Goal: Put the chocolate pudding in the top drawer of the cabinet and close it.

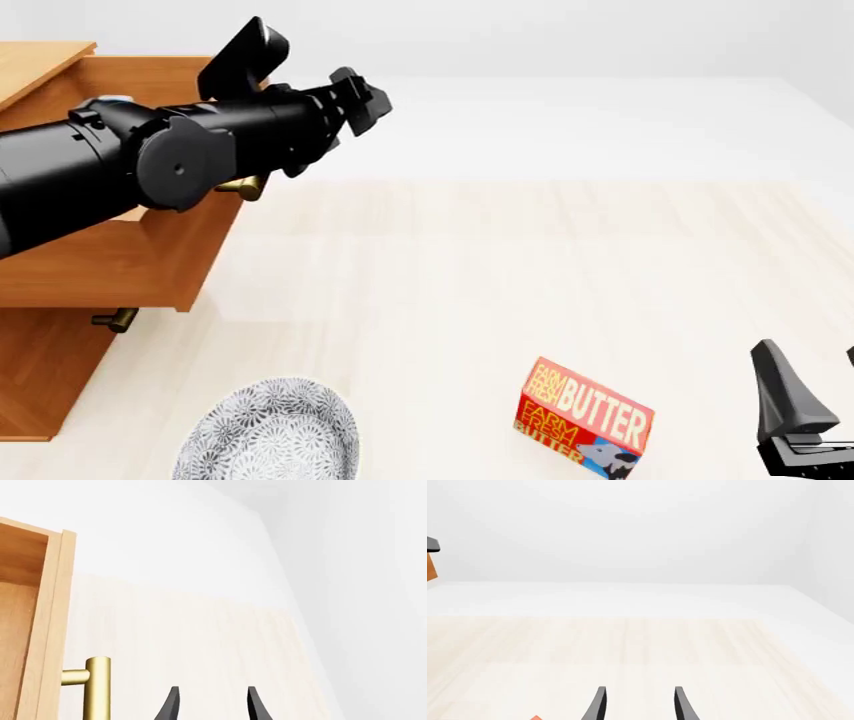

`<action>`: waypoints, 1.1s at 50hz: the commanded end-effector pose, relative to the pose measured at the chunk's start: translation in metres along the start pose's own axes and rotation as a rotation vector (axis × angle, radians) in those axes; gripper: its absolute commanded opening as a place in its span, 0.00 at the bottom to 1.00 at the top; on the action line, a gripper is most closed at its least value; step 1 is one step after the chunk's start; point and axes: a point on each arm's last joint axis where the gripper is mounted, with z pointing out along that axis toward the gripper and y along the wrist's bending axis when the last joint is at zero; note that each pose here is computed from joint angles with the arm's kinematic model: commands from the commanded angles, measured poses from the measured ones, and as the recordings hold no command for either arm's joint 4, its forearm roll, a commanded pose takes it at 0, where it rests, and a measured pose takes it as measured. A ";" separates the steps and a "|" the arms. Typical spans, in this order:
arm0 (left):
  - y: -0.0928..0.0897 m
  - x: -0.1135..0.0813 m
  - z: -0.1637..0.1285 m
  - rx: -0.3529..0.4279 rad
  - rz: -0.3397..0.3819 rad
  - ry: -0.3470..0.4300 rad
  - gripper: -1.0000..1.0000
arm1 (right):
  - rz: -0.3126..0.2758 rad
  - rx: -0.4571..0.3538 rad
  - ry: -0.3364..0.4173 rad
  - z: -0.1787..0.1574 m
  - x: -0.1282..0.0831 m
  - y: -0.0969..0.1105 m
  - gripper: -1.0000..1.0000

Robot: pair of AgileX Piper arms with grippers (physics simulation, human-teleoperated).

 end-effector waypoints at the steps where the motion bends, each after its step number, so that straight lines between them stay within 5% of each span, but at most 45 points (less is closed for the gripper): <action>1: 0.014 -0.002 0.003 -0.036 0.002 -0.009 1.00 | 0.000 0.000 0.000 0.000 0.000 0.000 1.00; 55: 0.048 -0.019 -0.020 -0.136 0.030 -0.061 1.00 | 0.000 0.000 0.000 0.000 0.000 0.000 1.00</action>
